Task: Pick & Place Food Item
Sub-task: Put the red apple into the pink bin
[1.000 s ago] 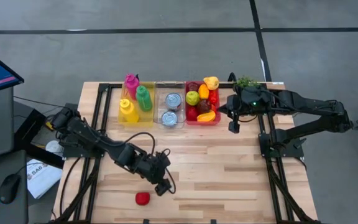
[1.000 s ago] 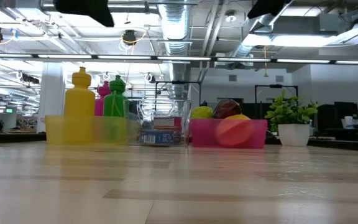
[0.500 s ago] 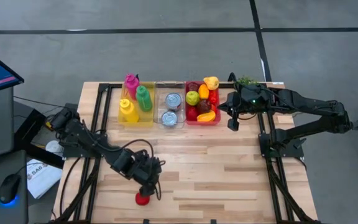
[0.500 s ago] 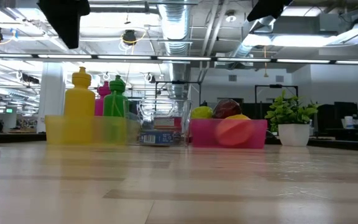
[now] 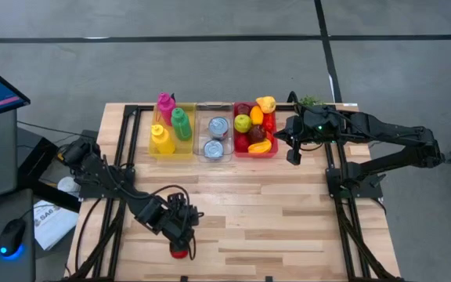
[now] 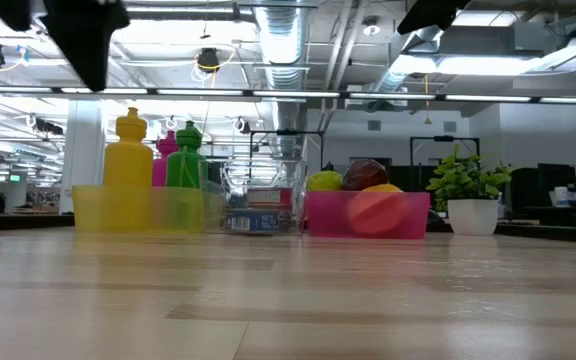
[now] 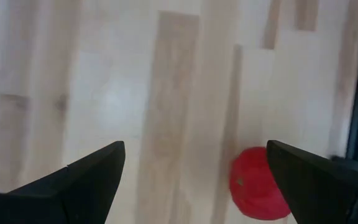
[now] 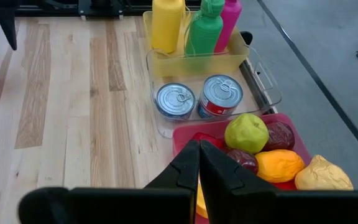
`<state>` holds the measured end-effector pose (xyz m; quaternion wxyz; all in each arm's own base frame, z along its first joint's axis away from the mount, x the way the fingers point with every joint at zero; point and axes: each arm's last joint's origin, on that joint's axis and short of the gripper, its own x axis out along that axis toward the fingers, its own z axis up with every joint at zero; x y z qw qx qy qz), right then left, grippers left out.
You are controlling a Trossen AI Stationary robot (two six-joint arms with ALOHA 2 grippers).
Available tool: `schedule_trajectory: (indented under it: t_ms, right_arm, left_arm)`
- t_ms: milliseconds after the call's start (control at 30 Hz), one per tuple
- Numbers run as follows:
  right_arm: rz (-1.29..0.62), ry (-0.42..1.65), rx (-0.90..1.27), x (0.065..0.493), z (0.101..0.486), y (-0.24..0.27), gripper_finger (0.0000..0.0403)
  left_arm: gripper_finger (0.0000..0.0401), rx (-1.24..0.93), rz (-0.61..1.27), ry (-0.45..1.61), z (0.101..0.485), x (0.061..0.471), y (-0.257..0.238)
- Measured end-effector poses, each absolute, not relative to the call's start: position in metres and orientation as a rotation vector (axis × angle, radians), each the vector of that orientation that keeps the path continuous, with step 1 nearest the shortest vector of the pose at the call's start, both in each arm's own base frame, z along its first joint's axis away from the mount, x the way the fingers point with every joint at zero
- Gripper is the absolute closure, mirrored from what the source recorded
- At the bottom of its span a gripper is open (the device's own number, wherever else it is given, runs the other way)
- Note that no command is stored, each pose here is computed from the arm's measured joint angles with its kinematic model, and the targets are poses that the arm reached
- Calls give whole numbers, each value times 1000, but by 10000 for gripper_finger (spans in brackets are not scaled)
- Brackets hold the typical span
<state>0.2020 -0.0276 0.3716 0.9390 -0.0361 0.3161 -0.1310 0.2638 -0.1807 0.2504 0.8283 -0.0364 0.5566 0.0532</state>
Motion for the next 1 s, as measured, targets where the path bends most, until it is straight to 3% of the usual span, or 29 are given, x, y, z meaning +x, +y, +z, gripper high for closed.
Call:
schedule_trajectory:
  t_ms: [1000]
  right_arm:
    - [-289,635,-10,202,372,-28,395]
  left_arm:
    - [22,-213,-212,1166,194,242,-213]
